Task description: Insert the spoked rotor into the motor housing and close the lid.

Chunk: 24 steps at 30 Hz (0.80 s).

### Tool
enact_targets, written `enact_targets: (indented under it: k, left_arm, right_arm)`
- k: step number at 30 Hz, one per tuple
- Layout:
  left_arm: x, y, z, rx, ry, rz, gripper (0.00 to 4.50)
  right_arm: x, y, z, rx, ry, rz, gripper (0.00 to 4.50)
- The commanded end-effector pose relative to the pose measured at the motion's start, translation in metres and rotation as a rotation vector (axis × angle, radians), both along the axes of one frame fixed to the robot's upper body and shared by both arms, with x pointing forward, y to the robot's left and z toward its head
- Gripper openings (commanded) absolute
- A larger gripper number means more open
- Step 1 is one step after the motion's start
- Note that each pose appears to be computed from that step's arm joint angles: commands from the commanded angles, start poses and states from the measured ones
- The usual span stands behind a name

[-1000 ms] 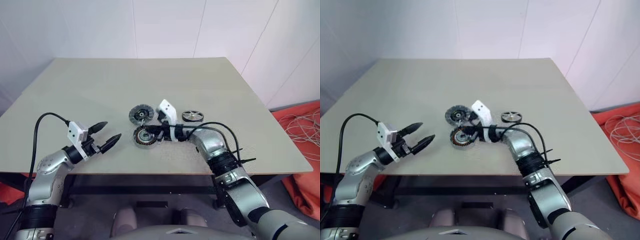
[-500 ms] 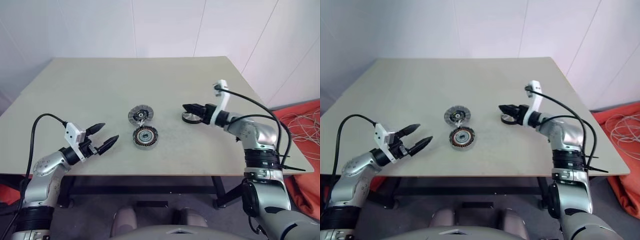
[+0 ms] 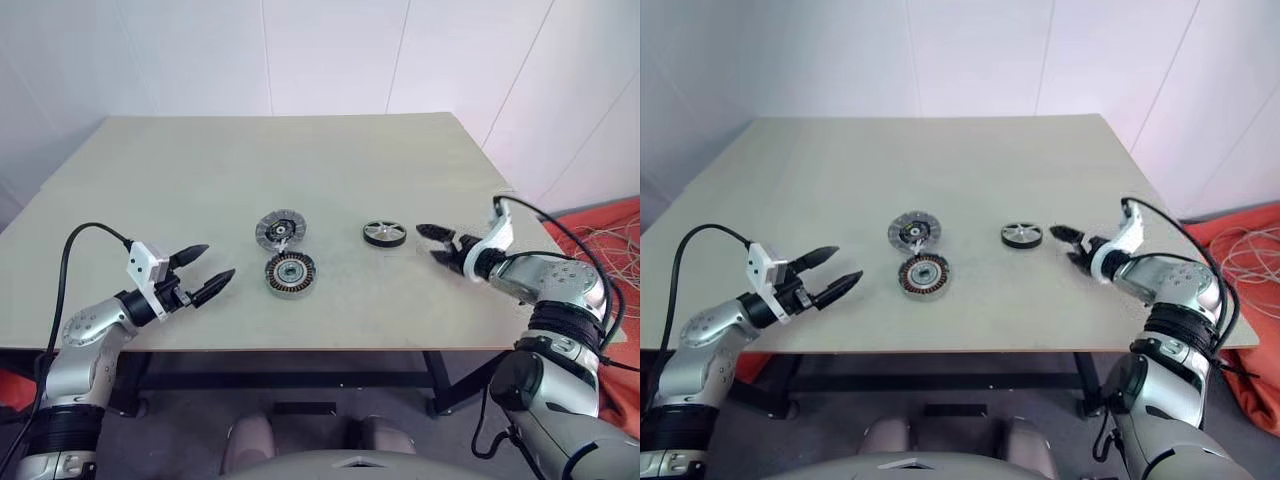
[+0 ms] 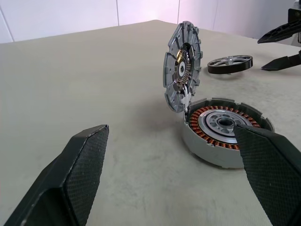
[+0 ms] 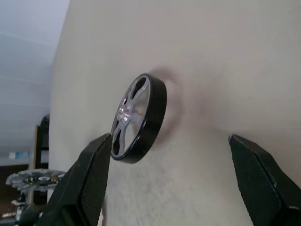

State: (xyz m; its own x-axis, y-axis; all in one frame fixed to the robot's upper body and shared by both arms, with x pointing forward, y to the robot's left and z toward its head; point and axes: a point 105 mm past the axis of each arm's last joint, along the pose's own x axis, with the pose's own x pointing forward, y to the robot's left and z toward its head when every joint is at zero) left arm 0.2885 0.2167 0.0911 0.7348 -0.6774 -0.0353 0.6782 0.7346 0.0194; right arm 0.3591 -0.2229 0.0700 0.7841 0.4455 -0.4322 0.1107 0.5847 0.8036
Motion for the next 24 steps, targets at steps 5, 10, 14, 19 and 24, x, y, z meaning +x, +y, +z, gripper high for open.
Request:
enact_targets:
  k: [5,10,14,19,24]
  left_arm:
    - [0.005,0.003,0.014,0.017,-0.055,0.005,4.5]
    - [0.007,0.003,0.016,0.009,-0.071,0.022,4.5]
    - [0.006,0.004,0.015,0.007,-0.074,0.031,4.5]
    - [0.006,0.003,0.015,0.005,-0.074,0.035,4.5]
    - [0.006,0.002,0.014,0.004,-0.072,0.03,4.5]
  right_arm:
    - [0.016,0.04,0.0,0.119,0.006,0.031,4.45]
    - [0.028,0.047,0.005,0.172,-0.007,-0.002,4.08]
    - [0.033,0.044,0.009,0.185,-0.024,-0.026,2.86]
    - [0.035,0.041,0.018,0.198,-0.054,-0.025,1.01]
    - [0.029,0.045,0.044,0.245,-0.118,0.049,0.35]
